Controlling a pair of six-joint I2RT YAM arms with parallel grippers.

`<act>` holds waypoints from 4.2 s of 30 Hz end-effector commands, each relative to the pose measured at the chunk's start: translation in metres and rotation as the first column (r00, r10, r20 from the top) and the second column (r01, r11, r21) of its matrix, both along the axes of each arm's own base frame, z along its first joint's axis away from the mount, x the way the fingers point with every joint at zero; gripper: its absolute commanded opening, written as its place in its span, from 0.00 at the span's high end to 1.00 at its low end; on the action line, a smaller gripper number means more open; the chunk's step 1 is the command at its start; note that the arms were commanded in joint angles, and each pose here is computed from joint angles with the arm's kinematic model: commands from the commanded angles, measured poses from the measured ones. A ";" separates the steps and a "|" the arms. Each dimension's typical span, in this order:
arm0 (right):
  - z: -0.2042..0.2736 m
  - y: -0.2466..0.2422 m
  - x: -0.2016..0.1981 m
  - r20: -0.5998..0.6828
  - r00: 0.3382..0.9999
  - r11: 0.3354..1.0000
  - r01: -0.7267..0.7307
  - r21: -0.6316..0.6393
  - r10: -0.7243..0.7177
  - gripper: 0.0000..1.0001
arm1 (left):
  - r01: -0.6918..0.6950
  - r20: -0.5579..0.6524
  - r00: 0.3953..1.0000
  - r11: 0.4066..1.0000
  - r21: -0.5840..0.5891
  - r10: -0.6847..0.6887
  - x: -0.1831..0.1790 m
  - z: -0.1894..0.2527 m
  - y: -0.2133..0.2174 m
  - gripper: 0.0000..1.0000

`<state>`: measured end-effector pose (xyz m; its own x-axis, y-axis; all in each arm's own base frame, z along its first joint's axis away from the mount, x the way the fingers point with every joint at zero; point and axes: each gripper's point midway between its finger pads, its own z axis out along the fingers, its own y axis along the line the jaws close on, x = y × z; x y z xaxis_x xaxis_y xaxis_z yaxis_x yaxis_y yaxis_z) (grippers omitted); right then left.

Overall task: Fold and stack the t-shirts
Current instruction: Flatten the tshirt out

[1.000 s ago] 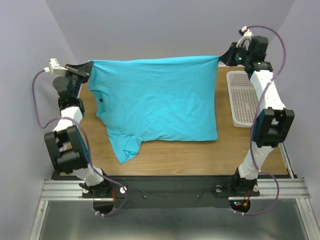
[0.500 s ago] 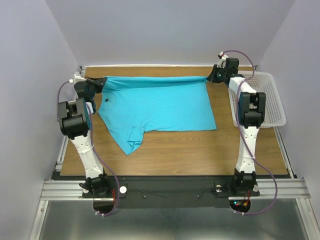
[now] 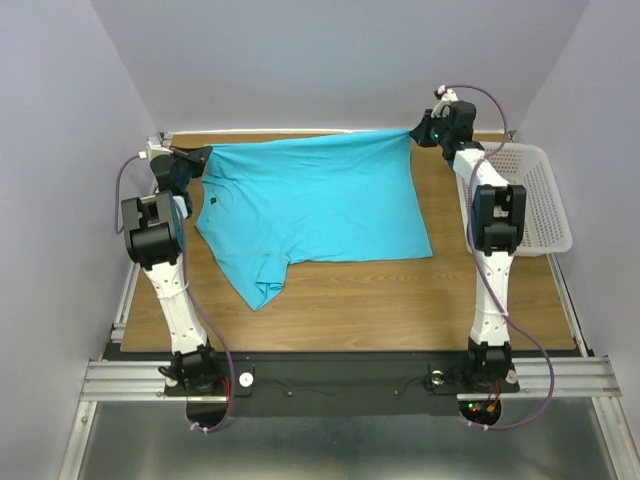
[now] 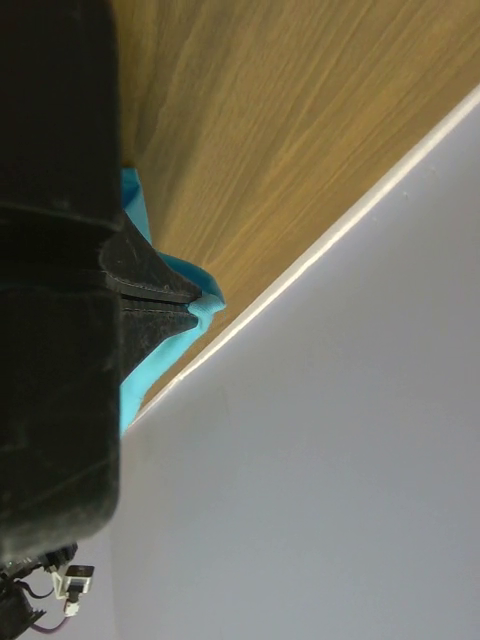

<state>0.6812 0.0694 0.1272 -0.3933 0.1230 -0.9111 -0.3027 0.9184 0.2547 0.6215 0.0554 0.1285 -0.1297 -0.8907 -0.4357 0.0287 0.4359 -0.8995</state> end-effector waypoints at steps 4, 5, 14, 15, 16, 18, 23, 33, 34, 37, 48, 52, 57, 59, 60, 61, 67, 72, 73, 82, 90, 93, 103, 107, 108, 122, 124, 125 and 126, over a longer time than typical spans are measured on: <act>0.013 -0.001 0.022 0.118 0.993 1.000 -0.002 -0.024 0.005 0.99 | -0.007 0.053 0.999 1.000 0.007 0.007 0.014 0.018 0.007 1.00; 0.013 0.000 0.023 0.118 0.993 1.000 -0.007 -0.022 0.009 0.99 | -0.009 0.056 0.998 1.000 0.010 0.008 0.015 0.020 0.007 1.00; 0.004 0.001 0.017 0.101 0.994 0.999 -0.027 -0.035 0.030 0.99 | 0.000 0.052 0.999 1.000 0.023 -0.002 0.017 0.021 0.005 1.00; 0.005 0.001 0.015 0.099 0.995 0.999 -0.026 -0.040 0.030 1.00 | 0.000 0.045 0.999 1.000 0.025 -0.002 0.016 0.021 0.006 1.00; 0.007 0.002 0.014 0.101 0.994 0.999 -0.028 -0.041 0.032 1.00 | 0.002 0.045 0.999 1.000 0.030 -0.003 0.016 0.022 0.005 1.00; 0.009 0.002 0.012 0.103 0.994 0.999 -0.032 -0.043 0.036 0.99 | 0.007 0.042 0.999 0.999 0.035 -0.008 0.016 0.021 0.004 1.00; 0.016 0.002 0.005 0.104 0.994 0.998 -0.039 -0.051 0.044 0.99 | 0.020 0.027 0.999 0.998 0.051 -0.021 0.014 0.016 0.003 1.00; 0.021 0.001 -0.004 0.100 0.994 0.997 -0.042 -0.066 0.048 0.99 | 0.053 0.016 0.998 0.994 0.099 -0.055 0.008 0.015 -0.003 1.00; 0.021 0.001 -0.005 0.101 0.994 0.997 -0.042 -0.068 0.049 1.00 | 0.053 0.017 0.998 0.993 0.109 -0.056 0.007 0.015 -0.003 1.00; 0.022 0.002 -0.007 0.099 0.994 0.997 -0.045 -0.066 0.051 0.99 | 0.049 0.009 0.999 0.992 0.118 -0.050 0.003 0.014 0.000 1.00; 0.016 0.006 -0.020 0.074 0.993 0.994 -0.081 -0.068 0.086 0.99 | 0.048 -0.003 0.999 0.990 0.134 -0.048 0.001 0.013 0.006 1.00; 0.015 0.011 -0.029 0.063 0.992 0.992 -0.109 -0.056 0.112 0.99 | 0.050 -0.004 0.999 0.989 0.138 -0.050 0.001 0.015 0.005 1.00; 0.014 0.010 -0.034 0.066 0.989 0.988 -0.124 -0.088 0.130 0.99 | 0.052 -0.005 0.999 0.987 0.149 -0.052 -0.001 0.016 0.006 1.00; 0.013 0.010 -0.035 0.065 0.989 0.988 -0.125 -0.094 0.131 0.99 | 0.055 -0.003 0.998 0.987 0.154 -0.055 -0.002 0.017 0.004 1.00; 0.012 0.010 -0.036 0.062 0.989 0.987 -0.125 -0.098 0.131 0.99 | 0.057 -0.003 0.998 0.986 0.158 -0.057 -0.003 0.018 0.005 1.00; 0.011 0.008 -0.036 0.061 0.990 0.988 -0.117 -0.102 0.124 0.99 | 0.057 -0.005 0.998 0.985 0.160 -0.057 -0.005 0.017 0.005 1.00; 0.006 0.004 -0.037 0.049 0.994 0.990 -0.092 -0.109 0.098 1.00 | 0.068 0.000 0.998 0.979 0.194 -0.070 -0.012 0.019 0.004 1.00; 0.002 0.002 -0.038 0.036 0.996 0.991 -0.083 -0.109 0.087 0.99 | 0.081 0.016 0.996 0.969 0.234 -0.087 -0.017 0.026 0.005 1.00; 0.001 0.002 -0.039 0.032 0.996 0.991 -0.085 -0.108 0.088 0.99 | 0.089 0.015 0.995 0.964 0.249 -0.096 -0.018 0.026 0.004 1.00; -0.005 0.002 -0.041 0.016 0.996 0.991 -0.087 -0.103 0.089 1.00 | 0.143 -0.033 0.990 0.928 0.345 -0.140 -0.013 0.014 0.003 1.00; -0.005 0.004 -0.038 0.015 0.996 0.991 -0.090 -0.095 0.092 0.99 | 0.167 -0.053 0.986 0.891 0.421 -0.160 -0.004 0.011 0.004 0.99; -0.006 0.004 -0.037 0.013 0.996 0.992 -0.090 -0.094 0.091 0.99 | 0.173 -0.045 0.984 0.880 0.442 -0.171 0.002 0.016 0.002 0.97; -0.006 0.004 -0.034 0.013 0.996 0.992 -0.092 -0.087 0.094 0.99 | 0.190 -0.010 0.976 0.826 0.531 -0.218 0.017 0.030 -0.007 0.95; -0.004 0.005 -0.032 0.019 0.995 0.992 -0.096 -0.086 0.098 0.99 | 0.219 -0.019 0.967 0.787 0.577 -0.255 0.019 0.026 -0.014 0.95; -0.003 0.005 -0.032 0.020 0.995 0.992 -0.097 -0.085 0.099 0.99 | 0.220 -0.019 0.966 0.778 0.589 -0.258 0.018 0.025 -0.014 0.95; -0.003 0.007 -0.029 0.025 0.993 0.990 -0.113 -0.086 0.115 0.99 | 0.180 -0.065 0.977 0.627 0.758 -0.203 0.032 0.026 0.003 0.94; -0.002 0.008 -0.029 0.028 0.992 0.988 -0.120 -0.093 0.123 0.99 | 0.178 -0.053 0.975 0.616 0.768 -0.215 0.034 0.032 0.002 0.94; -0.001 0.008 -0.028 0.031 0.992 0.988 -0.120 -0.095 0.124 0.99 | 0.177 -0.047 0.974 0.609 0.773 -0.223 0.034 0.036 0.001 0.94; -0.002 0.008 -0.027 0.032 0.991 0.988 -0.123 -0.097 0.126 0.99 | 0.179 -0.037 0.970 0.603 0.778 -0.240 0.034 0.041 -0.002 0.94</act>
<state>0.6414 0.0758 0.1000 -0.4355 0.0057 -0.9002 -0.3928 0.8986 0.1957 0.6449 0.0480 0.1241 -0.3174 -0.2480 -0.9153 0.2028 0.9251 -0.3210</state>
